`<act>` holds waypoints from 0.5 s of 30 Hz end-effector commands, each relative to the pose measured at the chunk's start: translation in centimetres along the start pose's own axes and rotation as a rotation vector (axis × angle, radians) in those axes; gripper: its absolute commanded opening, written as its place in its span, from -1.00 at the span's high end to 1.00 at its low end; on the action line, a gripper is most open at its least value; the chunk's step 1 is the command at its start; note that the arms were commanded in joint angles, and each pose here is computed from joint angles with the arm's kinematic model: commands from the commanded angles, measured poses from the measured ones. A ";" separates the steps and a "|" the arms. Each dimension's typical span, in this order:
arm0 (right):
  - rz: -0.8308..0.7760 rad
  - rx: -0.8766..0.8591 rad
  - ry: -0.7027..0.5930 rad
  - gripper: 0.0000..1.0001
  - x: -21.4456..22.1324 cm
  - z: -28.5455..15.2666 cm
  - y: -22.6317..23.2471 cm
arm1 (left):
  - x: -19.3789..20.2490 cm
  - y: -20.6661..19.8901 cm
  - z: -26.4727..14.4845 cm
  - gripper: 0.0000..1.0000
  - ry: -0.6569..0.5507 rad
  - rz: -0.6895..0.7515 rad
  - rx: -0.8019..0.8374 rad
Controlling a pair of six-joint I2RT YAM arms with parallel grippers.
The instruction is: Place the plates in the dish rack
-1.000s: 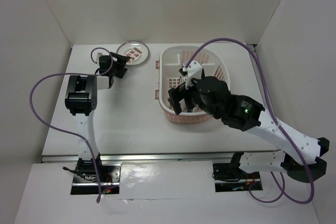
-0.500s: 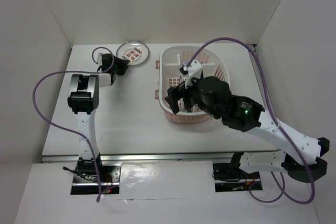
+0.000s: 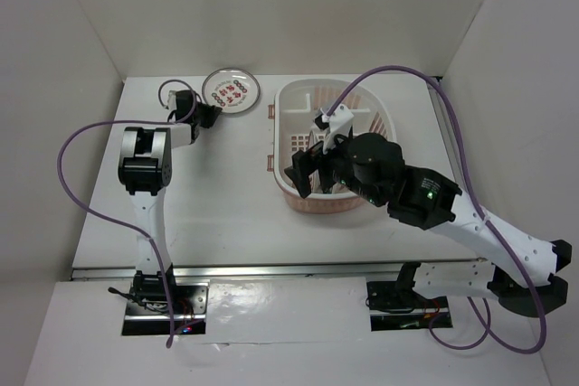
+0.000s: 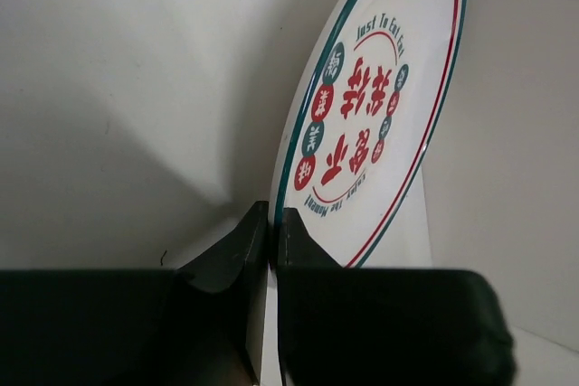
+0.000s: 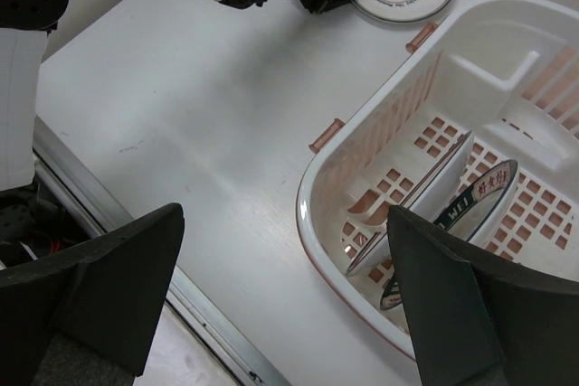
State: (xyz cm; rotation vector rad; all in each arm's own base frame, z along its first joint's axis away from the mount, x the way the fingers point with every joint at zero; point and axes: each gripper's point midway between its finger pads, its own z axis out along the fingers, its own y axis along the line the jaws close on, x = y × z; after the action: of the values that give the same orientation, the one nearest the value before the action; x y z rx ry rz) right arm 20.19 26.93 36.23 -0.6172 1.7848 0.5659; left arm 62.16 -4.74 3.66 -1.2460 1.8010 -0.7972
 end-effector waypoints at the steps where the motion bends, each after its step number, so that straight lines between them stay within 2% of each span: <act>1: 0.024 -0.028 -0.068 -1.00 -1.4 -0.6 0.5 | 0.7 3.9 0.8 0.96 0.009 0.016 -0.110; 7: 0.028 -0.021 -0.081 -1.00 -1.6 -1.1 0.2 | 0.0 4.7 0.5 1.00 0.037 0.005 -0.143; 9: 0.026 -0.009 -0.074 -1.00 -1.2 -1.0 0.0 | 0.2 3.8 -0.4 1.00 0.054 0.005 -0.114; 11: 0.026 0.013 -0.078 -1.00 -1.3 -1.0 -0.4 | 0.2 3.7 -1.6 1.00 0.066 0.001 -0.078; 13: 0.019 0.040 -0.060 -1.00 -0.8 -0.6 -0.8 | -0.5 1.1 -3.8 1.00 0.048 0.030 -0.027; 15: 0.016 0.054 -0.078 -1.00 -1.2 -0.2 -0.9 | -0.5 1.3 -5.8 1.00 0.051 0.074 -0.061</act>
State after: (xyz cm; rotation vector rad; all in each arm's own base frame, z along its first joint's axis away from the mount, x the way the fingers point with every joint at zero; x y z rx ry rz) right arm 20.20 25.98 36.10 -0.5916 1.7779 0.5470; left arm 58.96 -4.04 3.65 -1.2798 1.8448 -0.8270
